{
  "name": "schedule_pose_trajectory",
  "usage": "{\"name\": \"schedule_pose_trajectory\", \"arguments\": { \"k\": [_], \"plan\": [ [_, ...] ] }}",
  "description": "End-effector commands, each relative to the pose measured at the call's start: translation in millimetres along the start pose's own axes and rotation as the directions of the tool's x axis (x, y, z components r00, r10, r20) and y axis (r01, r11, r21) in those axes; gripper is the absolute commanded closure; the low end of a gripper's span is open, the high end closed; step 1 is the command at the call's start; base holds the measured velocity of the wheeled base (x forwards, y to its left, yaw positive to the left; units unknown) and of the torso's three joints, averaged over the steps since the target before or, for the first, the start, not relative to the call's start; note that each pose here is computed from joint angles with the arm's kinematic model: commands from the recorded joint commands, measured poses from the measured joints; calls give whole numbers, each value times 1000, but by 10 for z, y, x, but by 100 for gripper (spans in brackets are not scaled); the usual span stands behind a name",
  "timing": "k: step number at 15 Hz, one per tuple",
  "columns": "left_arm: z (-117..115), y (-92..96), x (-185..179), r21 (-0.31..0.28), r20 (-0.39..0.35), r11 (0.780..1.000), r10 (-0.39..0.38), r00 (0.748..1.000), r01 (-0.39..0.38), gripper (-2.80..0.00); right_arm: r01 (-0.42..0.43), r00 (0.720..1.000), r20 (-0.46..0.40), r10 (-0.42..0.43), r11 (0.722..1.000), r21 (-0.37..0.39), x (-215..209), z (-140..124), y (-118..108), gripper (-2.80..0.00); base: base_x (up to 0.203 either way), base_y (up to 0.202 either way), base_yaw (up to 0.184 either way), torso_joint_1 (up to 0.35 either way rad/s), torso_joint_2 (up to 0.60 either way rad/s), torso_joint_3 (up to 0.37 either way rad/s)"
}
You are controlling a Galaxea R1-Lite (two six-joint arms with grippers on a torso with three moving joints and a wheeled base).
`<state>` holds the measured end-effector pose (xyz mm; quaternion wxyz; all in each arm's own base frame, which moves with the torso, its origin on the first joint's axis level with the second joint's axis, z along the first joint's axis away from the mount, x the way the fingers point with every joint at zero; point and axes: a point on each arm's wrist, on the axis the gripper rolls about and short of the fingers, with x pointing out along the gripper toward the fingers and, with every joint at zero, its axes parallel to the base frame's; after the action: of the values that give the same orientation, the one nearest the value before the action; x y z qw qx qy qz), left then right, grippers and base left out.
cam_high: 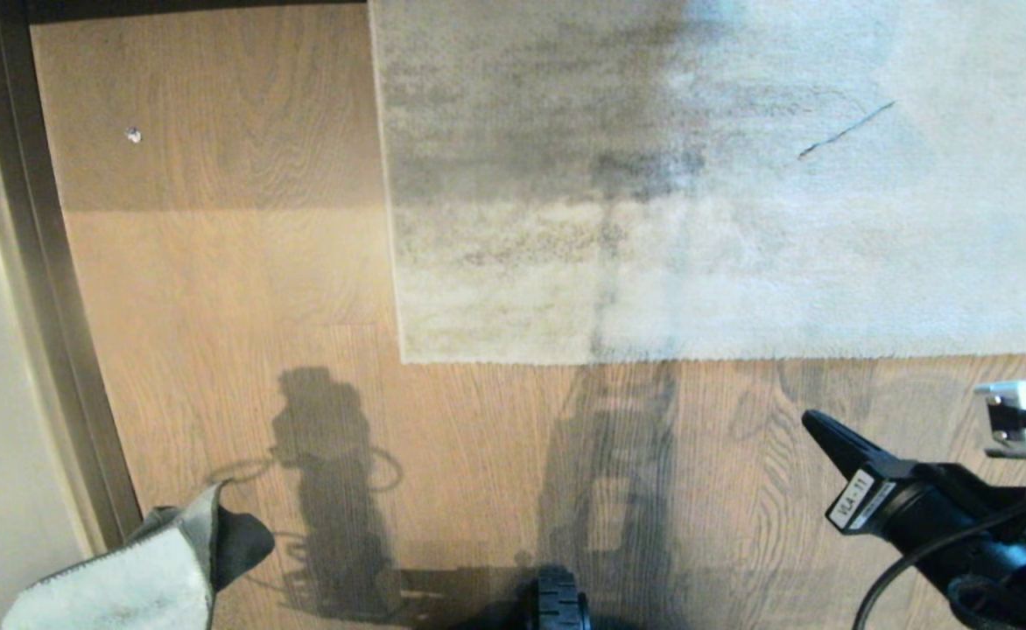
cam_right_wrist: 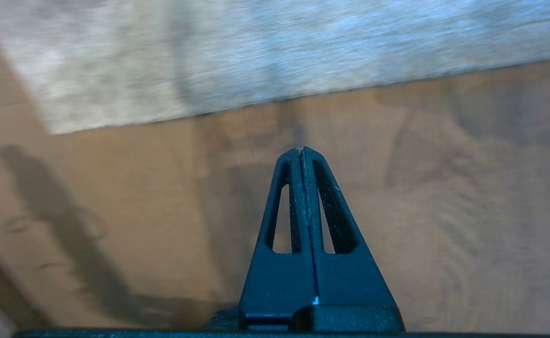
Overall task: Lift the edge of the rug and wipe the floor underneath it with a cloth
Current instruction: Put down the rag
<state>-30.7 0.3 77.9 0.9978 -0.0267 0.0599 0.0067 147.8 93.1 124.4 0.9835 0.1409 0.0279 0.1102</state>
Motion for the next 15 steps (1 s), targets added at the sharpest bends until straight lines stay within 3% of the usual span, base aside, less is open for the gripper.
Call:
{"name": "schedule_pose_trajectory", "arguments": {
  "k": [1,4,8,10,15],
  "plan": [
    [-1,0,0,0,-1,1000,1,1000,-1,0,51,998,47,-51,999,-2,37,50,-85,0,0,0,0,0,0,0],
    [-1,0,0,-1,-1,1000,1,1000,-1,0,154,987,54,-149,984,-93,99,58,-243,0,0,0,0,0,0,0],
    [-1,0,0,-1,-1,1000,1,1000,-1,0,297,952,-16,-307,933,-201,105,-50,-346,0,0,0,0,0,0,0],
    [-1,0,0,-1,-1,1000,1,1000,-1,0,339,937,-9,-348,918,-205,109,-40,-400,0,0,0,0,0,0,0],
    [-1,0,0,-1,-1,1000,1,1000,-1,0,490,870,53,-491,846,-210,82,91,-676,0,0,0,0,0,0,0]
  ]
}}
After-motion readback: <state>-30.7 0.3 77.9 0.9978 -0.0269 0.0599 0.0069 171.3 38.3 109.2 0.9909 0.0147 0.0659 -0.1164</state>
